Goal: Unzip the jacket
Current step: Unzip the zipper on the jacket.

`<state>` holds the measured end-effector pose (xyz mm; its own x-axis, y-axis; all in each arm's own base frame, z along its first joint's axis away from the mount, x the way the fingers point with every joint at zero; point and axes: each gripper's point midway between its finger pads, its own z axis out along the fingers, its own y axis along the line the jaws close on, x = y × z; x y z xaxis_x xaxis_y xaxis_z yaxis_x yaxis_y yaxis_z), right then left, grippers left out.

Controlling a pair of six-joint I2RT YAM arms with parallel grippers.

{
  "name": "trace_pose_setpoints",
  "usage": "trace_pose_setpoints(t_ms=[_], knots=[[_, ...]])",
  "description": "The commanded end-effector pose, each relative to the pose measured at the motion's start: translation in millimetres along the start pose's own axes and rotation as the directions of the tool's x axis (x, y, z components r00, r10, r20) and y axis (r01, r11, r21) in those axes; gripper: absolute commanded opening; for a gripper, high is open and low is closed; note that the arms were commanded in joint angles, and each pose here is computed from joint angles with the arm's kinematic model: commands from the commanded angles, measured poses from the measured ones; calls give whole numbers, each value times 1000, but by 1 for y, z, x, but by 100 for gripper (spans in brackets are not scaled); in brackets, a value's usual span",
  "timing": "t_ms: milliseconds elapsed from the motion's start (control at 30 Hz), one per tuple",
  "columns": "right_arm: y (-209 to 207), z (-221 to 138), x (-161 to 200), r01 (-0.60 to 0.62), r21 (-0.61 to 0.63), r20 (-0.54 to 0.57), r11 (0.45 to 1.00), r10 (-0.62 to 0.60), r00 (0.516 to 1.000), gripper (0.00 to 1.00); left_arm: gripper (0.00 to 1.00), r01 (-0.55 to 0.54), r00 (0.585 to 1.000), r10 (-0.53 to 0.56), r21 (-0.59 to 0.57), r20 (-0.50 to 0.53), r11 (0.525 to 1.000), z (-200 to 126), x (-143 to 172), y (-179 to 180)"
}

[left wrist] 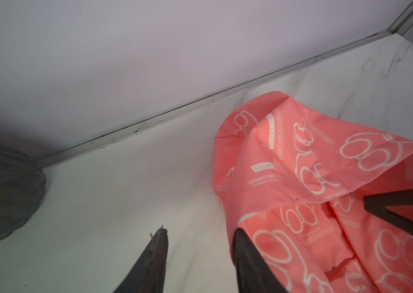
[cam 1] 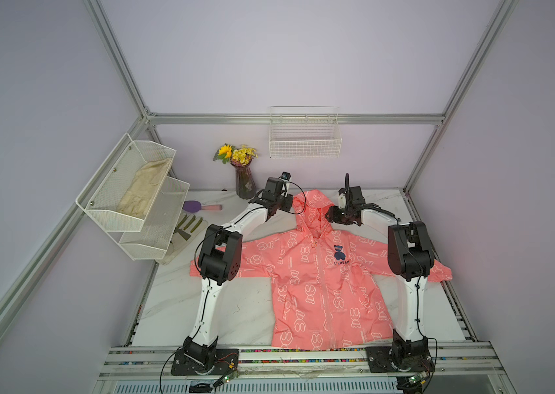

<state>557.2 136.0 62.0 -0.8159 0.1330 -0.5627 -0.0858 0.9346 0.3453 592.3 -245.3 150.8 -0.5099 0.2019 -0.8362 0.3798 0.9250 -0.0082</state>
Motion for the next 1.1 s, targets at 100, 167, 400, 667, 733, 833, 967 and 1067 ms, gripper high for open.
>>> trace_pose_setpoints(t_ms=[100, 167, 400, 667, 733, 833, 967, 1067], knots=[[-3, 3, -20, 39, 35, 21, 999, -40, 999, 55, 56, 212, 975, -215, 63, 60, 975, -35, -19, -3], [-4, 2, -25, 45, 45, 28, 998, -46, 999, 55, 56, 302, 951, -307, 120, 25, 946, -33, -11, -13], [-6, 0, -35, 91, 75, 44, 993, -94, 995, 54, 56, 461, 886, -459, 214, -63, 861, -25, 4, -32], [-9, 7, -33, 88, 81, 26, 993, -90, 996, 49, 61, 540, 841, -527, 236, -117, 808, -40, 5, -42], [-9, 7, -34, 87, 83, 25, 993, -90, 996, 48, 62, 550, 835, -533, 238, -134, 801, -45, 9, -47], [-9, 5, -34, 87, 84, 25, 993, -90, 996, 48, 62, 546, 837, -523, 229, -157, 805, -47, 14, -58], [-10, 4, -34, 83, 93, 23, 992, -86, 996, 48, 63, 571, 820, -537, 228, -199, 788, -41, 18, -69], [-9, 2, -35, 84, 90, 23, 992, -86, 996, 48, 63, 572, 820, -538, 240, -195, 785, -39, 12, -74]])
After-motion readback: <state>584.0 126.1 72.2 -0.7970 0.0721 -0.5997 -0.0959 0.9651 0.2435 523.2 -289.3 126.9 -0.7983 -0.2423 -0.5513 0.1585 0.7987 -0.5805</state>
